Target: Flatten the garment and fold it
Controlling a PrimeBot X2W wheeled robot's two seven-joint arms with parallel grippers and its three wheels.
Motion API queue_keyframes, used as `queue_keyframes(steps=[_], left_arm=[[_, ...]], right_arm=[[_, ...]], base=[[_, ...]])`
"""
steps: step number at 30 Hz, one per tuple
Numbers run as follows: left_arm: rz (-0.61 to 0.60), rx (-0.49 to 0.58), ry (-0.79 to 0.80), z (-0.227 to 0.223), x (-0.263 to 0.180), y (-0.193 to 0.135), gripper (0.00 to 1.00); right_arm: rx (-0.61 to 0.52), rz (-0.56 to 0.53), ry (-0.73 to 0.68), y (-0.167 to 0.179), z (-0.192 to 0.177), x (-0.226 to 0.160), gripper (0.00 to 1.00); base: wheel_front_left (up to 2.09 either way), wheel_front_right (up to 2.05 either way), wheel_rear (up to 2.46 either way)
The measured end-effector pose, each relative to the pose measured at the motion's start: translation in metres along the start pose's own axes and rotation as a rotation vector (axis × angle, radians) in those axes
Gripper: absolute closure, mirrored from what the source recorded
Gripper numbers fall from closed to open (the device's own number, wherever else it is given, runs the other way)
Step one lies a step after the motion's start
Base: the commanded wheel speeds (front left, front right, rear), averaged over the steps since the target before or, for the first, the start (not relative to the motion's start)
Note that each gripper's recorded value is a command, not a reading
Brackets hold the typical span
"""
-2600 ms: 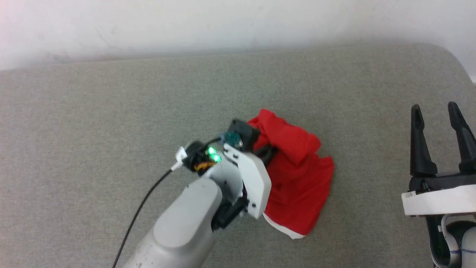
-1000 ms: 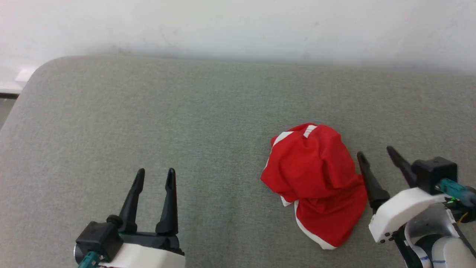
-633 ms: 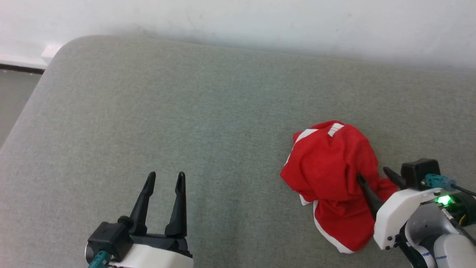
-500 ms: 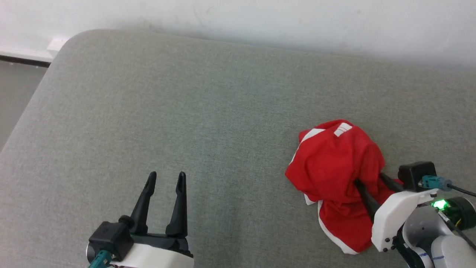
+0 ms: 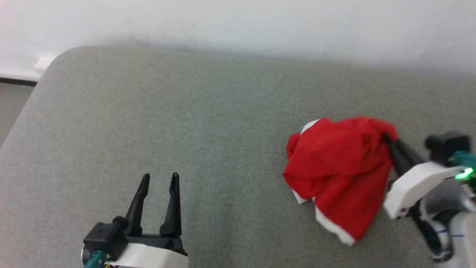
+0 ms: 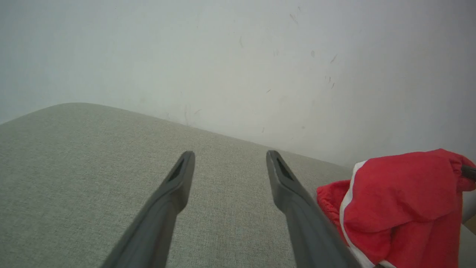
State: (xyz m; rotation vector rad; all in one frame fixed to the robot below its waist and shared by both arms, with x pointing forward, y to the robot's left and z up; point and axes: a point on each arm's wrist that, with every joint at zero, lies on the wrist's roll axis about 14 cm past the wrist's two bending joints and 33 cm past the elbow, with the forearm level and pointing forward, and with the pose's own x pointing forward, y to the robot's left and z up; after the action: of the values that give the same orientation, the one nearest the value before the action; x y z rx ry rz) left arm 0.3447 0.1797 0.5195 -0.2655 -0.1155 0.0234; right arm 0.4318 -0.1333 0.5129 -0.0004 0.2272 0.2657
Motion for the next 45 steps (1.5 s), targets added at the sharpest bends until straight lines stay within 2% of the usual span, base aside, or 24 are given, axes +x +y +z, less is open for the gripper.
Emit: queue_keyframes(steps=[2,3,4,7,11,15,16,17,18,19,23,29,34,37,45], left_arm=[[-0.005,-0.001,-0.003,0.001,0.001,-0.001,0.00],[-0.020,-0.006,-0.007,0.001,0.003,-0.006,0.00],[-0.020,-0.006,-0.007,0.001,0.003,-0.006,0.00],[-0.049,-0.014,-0.006,0.000,0.006,-0.014,0.00],[-0.079,-0.018,0.004,-0.004,0.009,-0.023,0.00],[-0.087,-0.020,0.030,-0.013,0.012,-0.024,0.00],[-0.088,-0.019,0.036,-0.015,0.012,-0.024,0.00],[-0.087,-0.018,0.042,-0.017,0.013,-0.024,0.00],[-0.089,-0.016,0.047,-0.019,0.014,-0.024,0.00],[-0.090,-0.014,0.053,-0.021,0.014,-0.024,0.00],[-0.097,-0.014,0.066,-0.026,0.017,-0.026,0.00],[-0.105,-0.011,0.065,-0.025,0.016,-0.028,0.00],[-0.094,-0.011,0.067,-0.026,0.015,-0.025,0.00],[-0.087,-0.010,0.064,-0.026,0.018,-0.023,0.00],[-0.052,-0.002,0.074,-0.029,0.020,-0.012,0.00]], right_arm=[[-0.011,-0.029,-0.030,-0.010,0.010,-0.004,1.00],[-0.024,-0.101,-0.076,-0.036,0.025,-0.014,1.00],[-0.024,-0.101,-0.076,-0.036,0.025,-0.014,1.00],[-0.044,-0.228,-0.084,-0.077,0.028,-0.037,1.00],[-0.048,-0.340,0.060,-0.106,-0.025,-0.073,1.00],[0.033,-0.315,0.260,-0.084,-0.100,-0.096,1.00],[0.051,-0.290,0.297,-0.073,-0.113,-0.098,0.89],[0.082,-0.267,0.322,-0.062,-0.123,-0.099,0.63],[0.115,-0.246,0.345,-0.053,-0.131,-0.099,0.50],[0.140,-0.229,0.363,-0.046,-0.136,-0.099,0.00],[0.156,-0.226,0.330,-0.046,-0.125,-0.096,0.00],[0.097,-0.210,0.129,-0.055,-0.044,-0.077,0.00],[0.018,-0.159,0.054,-0.051,0.002,-0.061,0.00],[-0.031,-0.135,0.092,-0.052,0.004,-0.049,0.00],[-0.147,-0.070,0.358,-0.060,-0.057,-0.023,0.00]], base=[[0.00,0.00,0.00],[0.00,0.00,0.00],[0.00,0.00,0.00],[0.00,0.00,0.00],[0.00,0.00,0.00],[0.00,0.00,0.00],[0.00,0.00,0.00],[0.00,0.00,0.00],[0.00,0.00,0.00],[0.00,0.00,0.00],[0.00,0.00,0.00],[0.00,0.00,0.00],[0.00,0.00,0.00],[0.00,0.00,0.00],[0.00,0.00,0.00]])
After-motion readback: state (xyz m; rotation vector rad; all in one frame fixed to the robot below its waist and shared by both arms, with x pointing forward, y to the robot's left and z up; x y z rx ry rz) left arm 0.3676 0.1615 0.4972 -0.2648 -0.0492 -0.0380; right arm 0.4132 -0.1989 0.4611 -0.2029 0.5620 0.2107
